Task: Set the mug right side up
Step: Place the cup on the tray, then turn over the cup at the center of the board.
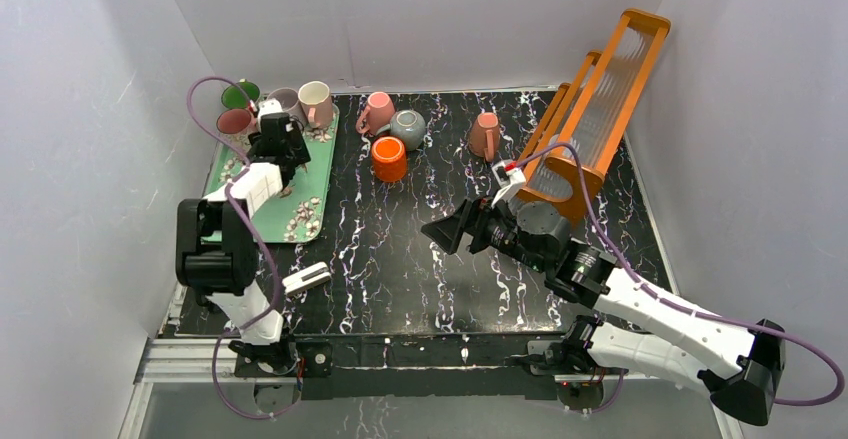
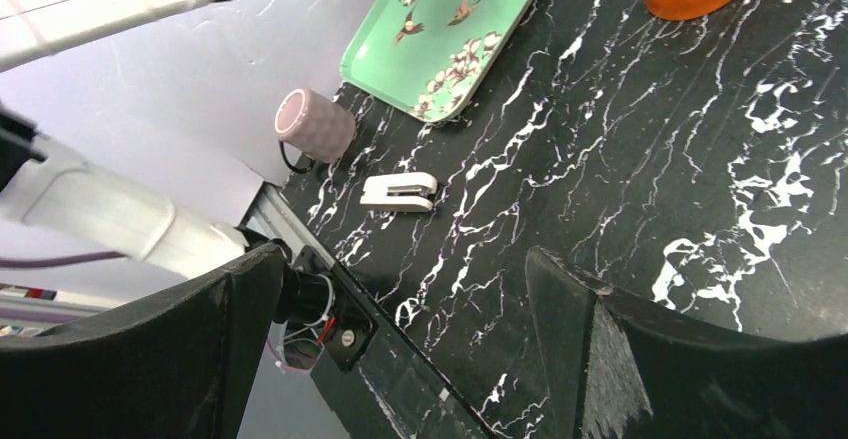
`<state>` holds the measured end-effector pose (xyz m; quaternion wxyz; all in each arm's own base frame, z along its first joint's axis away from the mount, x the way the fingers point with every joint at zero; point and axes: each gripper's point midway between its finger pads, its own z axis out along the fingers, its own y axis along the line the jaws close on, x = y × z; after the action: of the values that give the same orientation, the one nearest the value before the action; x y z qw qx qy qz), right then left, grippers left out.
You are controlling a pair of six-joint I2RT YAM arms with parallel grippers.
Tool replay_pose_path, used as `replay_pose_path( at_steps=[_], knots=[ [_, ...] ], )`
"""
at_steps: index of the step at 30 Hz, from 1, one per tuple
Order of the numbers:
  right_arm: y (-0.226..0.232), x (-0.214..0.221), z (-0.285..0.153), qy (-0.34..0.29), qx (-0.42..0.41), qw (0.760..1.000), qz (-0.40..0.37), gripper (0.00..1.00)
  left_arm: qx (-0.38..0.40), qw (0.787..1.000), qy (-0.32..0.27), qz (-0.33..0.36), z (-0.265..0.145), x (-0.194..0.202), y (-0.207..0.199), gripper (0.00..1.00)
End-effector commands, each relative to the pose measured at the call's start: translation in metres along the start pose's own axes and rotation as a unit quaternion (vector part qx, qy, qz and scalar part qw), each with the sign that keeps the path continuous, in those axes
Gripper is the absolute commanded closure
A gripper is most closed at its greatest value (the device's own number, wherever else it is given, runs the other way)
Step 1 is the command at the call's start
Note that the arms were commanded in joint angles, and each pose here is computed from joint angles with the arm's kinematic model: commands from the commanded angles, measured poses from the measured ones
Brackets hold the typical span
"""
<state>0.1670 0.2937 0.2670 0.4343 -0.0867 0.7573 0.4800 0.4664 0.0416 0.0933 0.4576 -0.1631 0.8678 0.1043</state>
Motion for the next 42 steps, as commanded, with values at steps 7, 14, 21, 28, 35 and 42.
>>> replay_pose_path(
  at_steps=[7, 14, 21, 28, 35, 42],
  knots=[
    [0.007, -0.041, -0.022, -0.031, 0.049, 0.998, -0.024, 0.01, 0.138, 0.989, -0.038, -0.036, -0.124, -0.058, -0.014, 0.04],
    [0.018, -0.064, -0.021, -0.050, 0.048, 0.995, -0.070, 0.01, 0.331, 0.943, -0.002, -0.032, -0.197, -0.037, -0.076, 0.02],
    [0.014, -0.085, -0.003, -0.067, 0.086, 0.987, -0.120, 0.01, 0.460, 0.887, 0.026, 0.011, -0.263, 0.002, -0.114, 0.02],
    [-0.010, -0.110, 0.024, -0.078, 0.180, 0.958, -0.208, 0.01, 0.494, 0.868, 0.045, 0.014, -0.284, 0.046, -0.105, 0.02],
    [-0.052, -0.124, 0.062, -0.069, 0.295, 0.899, -0.317, 0.01, 0.438, 0.899, 0.020, 0.012, -0.268, 0.064, -0.081, 0.02],
    [-0.101, -0.145, 0.090, -0.061, 0.378, 0.849, -0.365, 0.01, 0.437, 0.899, -0.008, 0.017, -0.280, 0.053, -0.074, 0.02]
  ],
)
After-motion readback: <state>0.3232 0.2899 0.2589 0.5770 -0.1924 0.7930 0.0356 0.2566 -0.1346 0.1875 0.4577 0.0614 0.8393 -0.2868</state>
